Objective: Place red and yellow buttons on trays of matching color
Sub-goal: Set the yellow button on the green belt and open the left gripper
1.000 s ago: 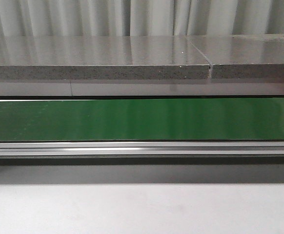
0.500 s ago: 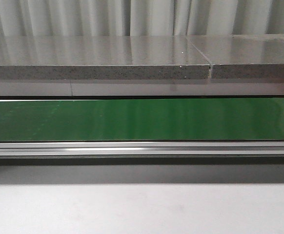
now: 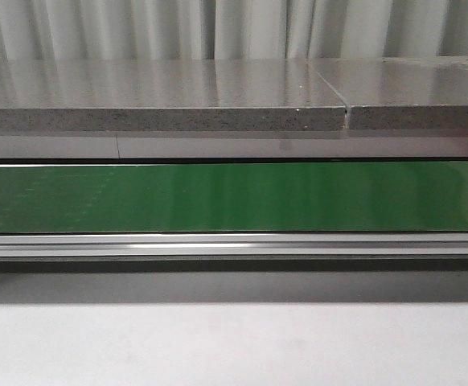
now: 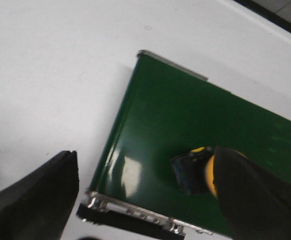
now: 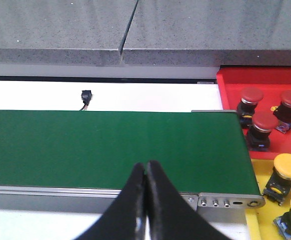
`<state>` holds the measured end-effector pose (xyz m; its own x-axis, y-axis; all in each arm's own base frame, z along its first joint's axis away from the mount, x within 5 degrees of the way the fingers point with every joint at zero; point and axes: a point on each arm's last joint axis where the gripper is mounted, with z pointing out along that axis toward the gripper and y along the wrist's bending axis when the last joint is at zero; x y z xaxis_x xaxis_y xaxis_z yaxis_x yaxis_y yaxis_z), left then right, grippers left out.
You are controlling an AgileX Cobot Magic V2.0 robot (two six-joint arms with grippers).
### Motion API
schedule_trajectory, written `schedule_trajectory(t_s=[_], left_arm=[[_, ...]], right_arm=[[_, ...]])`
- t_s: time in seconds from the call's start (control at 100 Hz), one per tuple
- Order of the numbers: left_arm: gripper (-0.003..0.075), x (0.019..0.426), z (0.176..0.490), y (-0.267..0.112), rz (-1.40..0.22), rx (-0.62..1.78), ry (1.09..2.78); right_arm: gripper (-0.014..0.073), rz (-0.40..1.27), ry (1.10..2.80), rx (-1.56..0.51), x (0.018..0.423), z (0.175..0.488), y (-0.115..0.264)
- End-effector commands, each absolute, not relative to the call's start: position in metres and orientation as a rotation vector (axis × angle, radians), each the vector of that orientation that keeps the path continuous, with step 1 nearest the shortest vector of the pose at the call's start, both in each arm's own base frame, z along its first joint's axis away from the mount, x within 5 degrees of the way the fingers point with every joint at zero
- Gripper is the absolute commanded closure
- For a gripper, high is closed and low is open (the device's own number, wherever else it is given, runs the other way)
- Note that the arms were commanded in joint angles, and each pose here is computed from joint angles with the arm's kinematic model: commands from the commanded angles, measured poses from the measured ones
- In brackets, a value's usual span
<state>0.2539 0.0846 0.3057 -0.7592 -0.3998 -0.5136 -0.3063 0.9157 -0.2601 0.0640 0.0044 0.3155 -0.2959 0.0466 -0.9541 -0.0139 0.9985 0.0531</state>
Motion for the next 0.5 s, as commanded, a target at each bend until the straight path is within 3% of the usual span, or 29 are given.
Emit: schedule_trajectory(t_s=[0.0,0.32,0.49], left_arm=[[0.0174,0.238,0.318,0.092,-0.201,-0.578,2.411],[0.0174,0.199,0.297,0.117,-0.110,-0.861,2.565],[0.0174,0.189,0.295,0.125,0.028,-0.944,2.613]], right_arm=[[0.0662,0.048,1.785,0.023,0.065,0.328,0.004],[0.0662,0.048,1.785,0.023,0.065,0.328,0.004],[0.0662,0.048,1.785,0.023,0.065,0.328,0.004]])
